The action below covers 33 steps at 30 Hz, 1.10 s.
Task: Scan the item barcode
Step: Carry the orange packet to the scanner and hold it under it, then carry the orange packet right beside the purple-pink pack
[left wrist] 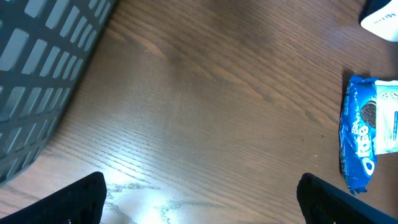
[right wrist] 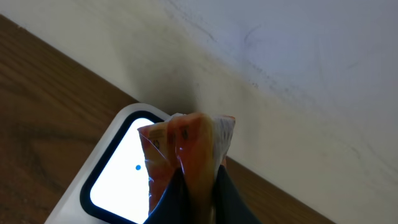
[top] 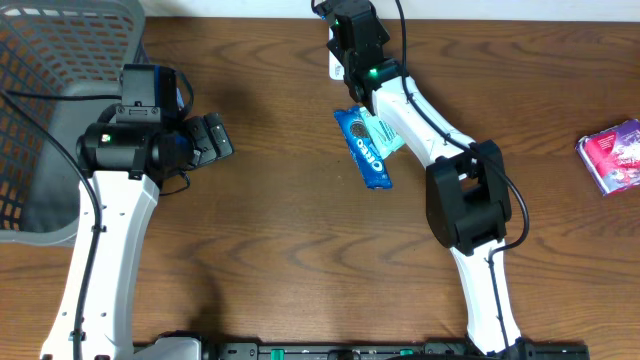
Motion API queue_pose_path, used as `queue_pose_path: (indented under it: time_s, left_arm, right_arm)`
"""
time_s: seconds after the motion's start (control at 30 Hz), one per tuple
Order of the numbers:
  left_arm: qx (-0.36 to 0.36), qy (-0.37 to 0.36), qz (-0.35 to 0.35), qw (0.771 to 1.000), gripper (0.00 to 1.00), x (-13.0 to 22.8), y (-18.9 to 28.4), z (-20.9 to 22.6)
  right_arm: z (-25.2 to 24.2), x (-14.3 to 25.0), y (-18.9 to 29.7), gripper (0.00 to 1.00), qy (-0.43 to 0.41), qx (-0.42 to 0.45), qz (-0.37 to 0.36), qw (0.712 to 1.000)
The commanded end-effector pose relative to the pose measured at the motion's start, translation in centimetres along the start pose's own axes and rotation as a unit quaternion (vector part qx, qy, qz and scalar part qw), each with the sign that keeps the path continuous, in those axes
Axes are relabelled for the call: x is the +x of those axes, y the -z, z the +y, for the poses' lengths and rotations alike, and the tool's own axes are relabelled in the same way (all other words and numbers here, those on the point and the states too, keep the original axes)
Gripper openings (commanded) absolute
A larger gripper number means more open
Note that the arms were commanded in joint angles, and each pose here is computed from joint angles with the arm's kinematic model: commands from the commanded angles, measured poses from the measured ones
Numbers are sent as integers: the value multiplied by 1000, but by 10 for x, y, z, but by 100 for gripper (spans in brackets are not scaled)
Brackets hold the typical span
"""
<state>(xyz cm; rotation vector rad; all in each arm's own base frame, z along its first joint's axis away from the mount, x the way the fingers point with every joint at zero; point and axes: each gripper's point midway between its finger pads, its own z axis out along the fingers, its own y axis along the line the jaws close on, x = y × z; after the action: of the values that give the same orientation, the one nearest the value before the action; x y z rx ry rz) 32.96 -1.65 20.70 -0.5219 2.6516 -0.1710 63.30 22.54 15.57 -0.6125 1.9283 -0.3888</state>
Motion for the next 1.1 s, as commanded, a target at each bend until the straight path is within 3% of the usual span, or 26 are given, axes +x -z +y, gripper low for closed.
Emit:
queue_pose_path:
  time_s: [0.0,0.2,0.33,0.63,0.8,1.07]
  left_arm:
    - [-6,2,-3,1000,98,-2,0,2]
    - [-6,2,-3,1000,98,-2,0,2]
    - [-6,2,-3,1000,98,-2,0,2]
    - [-6,2,-3,1000,98,-2,0,2]
    - [-6,2,-3,1000,98,-2,0,2]
    - [-6,2,-3,1000,98,-2,0,2]
  right_arm:
    - [-16,13,-7,1,-13,39,20,999]
    - [-75,30,-2,1,-23,142,67,987]
    - [-118,65,2,1,-28,164,128,978]
    - [-223,210,33,1,-104,231,323,912]
    - [-267,281,63,1,-214,279,385,853]
    - [-277,343,74,1,-348,199,416,816]
